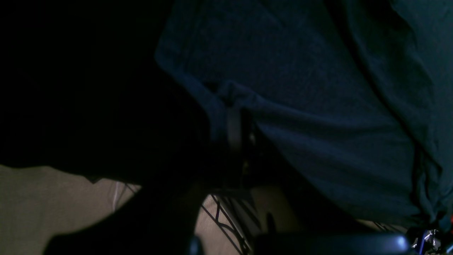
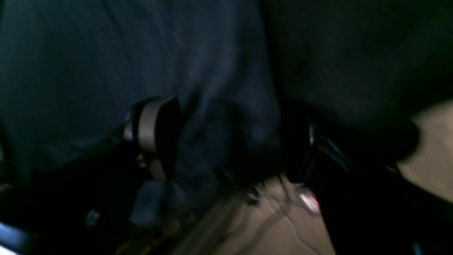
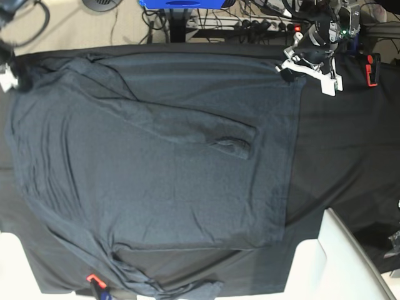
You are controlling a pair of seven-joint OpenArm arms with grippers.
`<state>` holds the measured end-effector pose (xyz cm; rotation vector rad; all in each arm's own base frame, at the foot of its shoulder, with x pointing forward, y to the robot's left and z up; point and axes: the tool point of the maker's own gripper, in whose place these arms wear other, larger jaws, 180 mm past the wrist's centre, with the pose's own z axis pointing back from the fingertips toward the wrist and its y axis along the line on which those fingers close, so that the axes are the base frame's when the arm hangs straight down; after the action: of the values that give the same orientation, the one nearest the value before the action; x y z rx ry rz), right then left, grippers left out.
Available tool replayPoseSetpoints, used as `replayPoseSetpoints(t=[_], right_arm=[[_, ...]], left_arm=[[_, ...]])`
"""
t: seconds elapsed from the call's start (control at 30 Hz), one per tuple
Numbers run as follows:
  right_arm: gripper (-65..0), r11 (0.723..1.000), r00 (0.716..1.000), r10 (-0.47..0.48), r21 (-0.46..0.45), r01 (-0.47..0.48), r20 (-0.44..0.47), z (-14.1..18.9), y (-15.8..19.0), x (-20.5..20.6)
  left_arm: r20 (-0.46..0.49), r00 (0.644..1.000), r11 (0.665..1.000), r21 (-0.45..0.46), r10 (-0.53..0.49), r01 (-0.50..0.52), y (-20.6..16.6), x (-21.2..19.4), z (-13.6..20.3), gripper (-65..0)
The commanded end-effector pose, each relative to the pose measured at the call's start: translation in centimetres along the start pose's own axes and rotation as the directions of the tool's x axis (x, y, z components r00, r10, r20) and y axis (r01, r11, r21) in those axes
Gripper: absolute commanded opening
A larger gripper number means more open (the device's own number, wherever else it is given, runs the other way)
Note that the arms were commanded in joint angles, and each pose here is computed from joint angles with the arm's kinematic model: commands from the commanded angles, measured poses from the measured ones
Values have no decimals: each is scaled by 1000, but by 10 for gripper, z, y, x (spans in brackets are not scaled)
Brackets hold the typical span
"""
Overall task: Fold the T-shirt properly
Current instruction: 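Hold the shirt edge with both grippers and adjust the grip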
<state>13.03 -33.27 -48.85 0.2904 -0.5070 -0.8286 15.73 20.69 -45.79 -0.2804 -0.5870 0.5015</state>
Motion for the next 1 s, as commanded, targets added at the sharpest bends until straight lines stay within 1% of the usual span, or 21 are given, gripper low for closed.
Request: replayPoseSetpoints(t=[0.0, 0.1, 0.13, 0.27, 0.47, 0.67, 0.77, 0.8, 0.83, 0.97], right_arm=[[-231, 1000, 1000, 18, -24, -19, -21, 6, -4, -7], [-231, 996, 995, 89, 3, -89, -38, 13, 11, -16], [-231, 995, 994, 97, 9, -96, -47, 13, 16, -20], [-231, 996, 994, 93, 15, -92, -64, 13, 19, -26], [-231, 996, 994, 91, 15, -91, -65, 12, 19, -27], [-231, 996, 991, 84, 38, -80, -102, 8, 28, -43], [-240, 993, 987, 113, 58, -107, -118, 4, 37, -46], [-264, 992, 986, 118, 61, -111, -121, 3, 38, -47], [-308, 992, 985, 120, 63, -113, -123, 2, 39, -47], [-527, 992, 985, 119, 65, -112, -121, 2, 40, -47]], left_arm=[[26, 1000, 1000, -10, -5, 6, -2, 8, 3, -650], [27, 1000, 1000, -9, -5, 5, -1, 8, 3, -650], [27, 1000, 1000, -9, -5, 5, -1, 8, 3, -650], [29, 1000, 1000, -10, -6, 6, -2, 9, 3, -650], [29, 1000, 1000, -6, -4, 4, 0, 9, 3, -650], [29, 1000, 1000, -6, -4, 4, 0, 9, 3, -650], [29, 1000, 1000, -6, -4, 4, 0, 9, 3, -650], [29, 1000, 1000, -6, -4, 4, 0, 9, 3, -650], [29, 1000, 1000, -6, -4, 4, 0, 9, 3, -650], [29, 1000, 1000, -6, -4, 4, 0, 9, 3, -650]])
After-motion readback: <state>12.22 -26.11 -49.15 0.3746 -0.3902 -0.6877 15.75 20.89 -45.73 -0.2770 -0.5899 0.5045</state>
